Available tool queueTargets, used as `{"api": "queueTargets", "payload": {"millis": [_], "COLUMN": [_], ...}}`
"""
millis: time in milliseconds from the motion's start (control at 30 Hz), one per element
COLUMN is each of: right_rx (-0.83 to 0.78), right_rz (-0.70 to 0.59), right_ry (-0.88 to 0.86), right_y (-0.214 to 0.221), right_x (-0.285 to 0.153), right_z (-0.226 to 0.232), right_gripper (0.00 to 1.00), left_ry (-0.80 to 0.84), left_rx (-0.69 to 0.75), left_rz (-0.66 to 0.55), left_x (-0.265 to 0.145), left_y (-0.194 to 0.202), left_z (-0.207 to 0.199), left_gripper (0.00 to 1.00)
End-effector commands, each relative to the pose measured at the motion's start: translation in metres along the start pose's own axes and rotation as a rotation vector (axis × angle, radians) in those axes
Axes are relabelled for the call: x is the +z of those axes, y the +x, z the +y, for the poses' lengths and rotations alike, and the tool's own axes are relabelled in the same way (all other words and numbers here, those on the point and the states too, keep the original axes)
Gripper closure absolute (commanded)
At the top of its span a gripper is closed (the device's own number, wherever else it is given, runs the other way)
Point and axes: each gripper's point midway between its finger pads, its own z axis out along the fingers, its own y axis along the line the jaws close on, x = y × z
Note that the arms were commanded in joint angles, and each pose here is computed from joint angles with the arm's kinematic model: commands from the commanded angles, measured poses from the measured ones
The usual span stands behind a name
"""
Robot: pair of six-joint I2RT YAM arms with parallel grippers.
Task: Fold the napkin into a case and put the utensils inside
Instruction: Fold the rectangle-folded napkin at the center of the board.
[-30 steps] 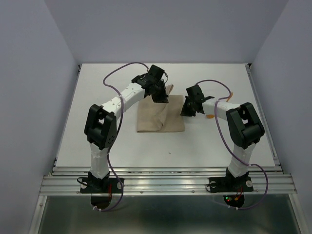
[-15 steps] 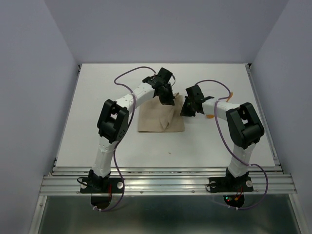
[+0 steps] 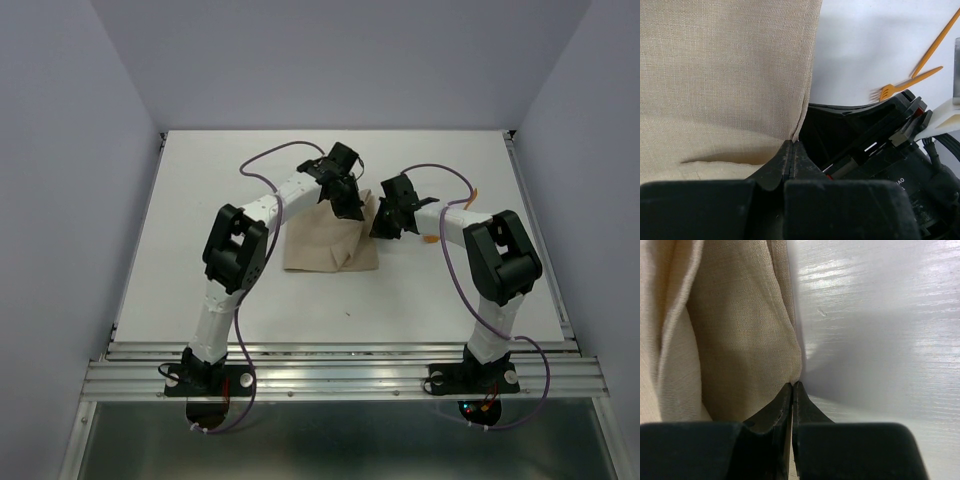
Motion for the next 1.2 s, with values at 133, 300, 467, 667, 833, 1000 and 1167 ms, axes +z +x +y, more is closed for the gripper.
{"api": "queueTargets", "payload": {"millis": [133,300,467,667,833,1000,1167], "right_rx": [-0.005,-0.005,-0.002,-0.011,-0.028,-0.033,-0.06], "right_rz": [0.023,0.021,0.013,-0.032,-0.074,-0.124,-0.123], "right_ry": [0.002,0.002,0.009,0.057,0.09,0.109,0.059], "right_y": [0.012,0.011,0.01,0.002,-0.004,-0.006,-0.004], "right_x": [0.002,0.001,0.0,-0.013,-0.033,-0.062,-0.082], "right_z": [0.001,0.001,0.0,-0.008,-0.016,-0.025,-0.012], "right_gripper": [0.96,0.95,0.86,0.81,0.78,0.77,0.76], "left_ry": [0.066,0.087,0.091,0.097,0.096,0.101,0.074], "left_rx": [0.007,0.024,0.068,0.102,0.122,0.133,0.119], "left_rz": [-0.005,0.013,0.052,0.025,0.0,-0.065,-0.095], "left_x": [-0.002,-0.002,-0.006,-0.028,-0.044,-0.077,-0.092], "left_y": [-0.005,0.0,0.005,0.003,-0.004,-0.016,-0.015], "left_z": [-0.024,-0.031,-0.031,-0.035,-0.032,-0.024,0.009], "left_gripper": [1.0,1.0,0.63,0.49,0.53,0.59,0.58]}}
